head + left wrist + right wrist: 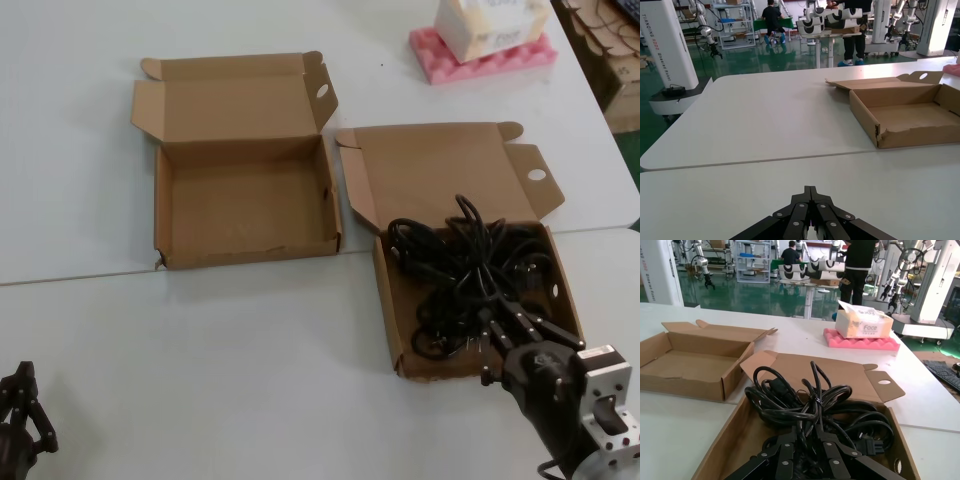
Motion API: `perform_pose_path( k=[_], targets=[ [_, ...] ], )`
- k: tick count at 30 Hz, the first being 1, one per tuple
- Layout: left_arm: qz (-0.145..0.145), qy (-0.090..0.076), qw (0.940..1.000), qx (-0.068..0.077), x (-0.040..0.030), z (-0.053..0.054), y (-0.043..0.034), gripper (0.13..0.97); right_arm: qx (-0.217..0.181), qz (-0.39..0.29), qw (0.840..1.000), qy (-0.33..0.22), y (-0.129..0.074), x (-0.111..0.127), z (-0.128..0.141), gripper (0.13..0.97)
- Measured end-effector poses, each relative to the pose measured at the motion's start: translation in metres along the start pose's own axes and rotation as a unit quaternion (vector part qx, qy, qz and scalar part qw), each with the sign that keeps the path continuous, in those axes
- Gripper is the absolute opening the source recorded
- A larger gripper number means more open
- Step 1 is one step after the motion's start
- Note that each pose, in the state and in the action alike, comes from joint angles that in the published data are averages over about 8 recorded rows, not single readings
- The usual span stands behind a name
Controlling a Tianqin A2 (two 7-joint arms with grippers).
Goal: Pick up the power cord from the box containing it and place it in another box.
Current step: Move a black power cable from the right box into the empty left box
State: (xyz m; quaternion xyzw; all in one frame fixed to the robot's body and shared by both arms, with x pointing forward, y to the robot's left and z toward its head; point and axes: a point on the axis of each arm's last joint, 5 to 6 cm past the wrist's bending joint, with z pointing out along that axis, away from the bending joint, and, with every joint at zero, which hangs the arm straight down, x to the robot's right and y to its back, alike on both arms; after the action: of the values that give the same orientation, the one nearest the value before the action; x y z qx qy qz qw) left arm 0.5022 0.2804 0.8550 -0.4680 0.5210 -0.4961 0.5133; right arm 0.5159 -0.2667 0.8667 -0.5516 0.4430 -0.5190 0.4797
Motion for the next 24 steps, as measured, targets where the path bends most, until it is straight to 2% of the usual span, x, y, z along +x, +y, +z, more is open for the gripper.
perform_pose_path(
  k=[10, 18, 24],
  targets=[
    [0.0, 0.0, 1.0, 0.0, 0.0, 0.0, 0.0, 0.163, 0.021, 0.003, 1.0, 0.007, -0.013, 0.002, -0.012, 0.203],
    [0.0, 0.0, 1.0, 0.0, 0.0, 0.0, 0.0, 0.163, 0.078, 0.008, 0.997, -0.009, -0.045, -0.004, -0.022, 0.199],
    [0.0, 0.0, 1.0, 0.0, 0.0, 0.0, 0.0, 0.163, 0.126, 0.006, 0.991, -0.045, -0.071, -0.016, -0.021, 0.198]
  ],
)
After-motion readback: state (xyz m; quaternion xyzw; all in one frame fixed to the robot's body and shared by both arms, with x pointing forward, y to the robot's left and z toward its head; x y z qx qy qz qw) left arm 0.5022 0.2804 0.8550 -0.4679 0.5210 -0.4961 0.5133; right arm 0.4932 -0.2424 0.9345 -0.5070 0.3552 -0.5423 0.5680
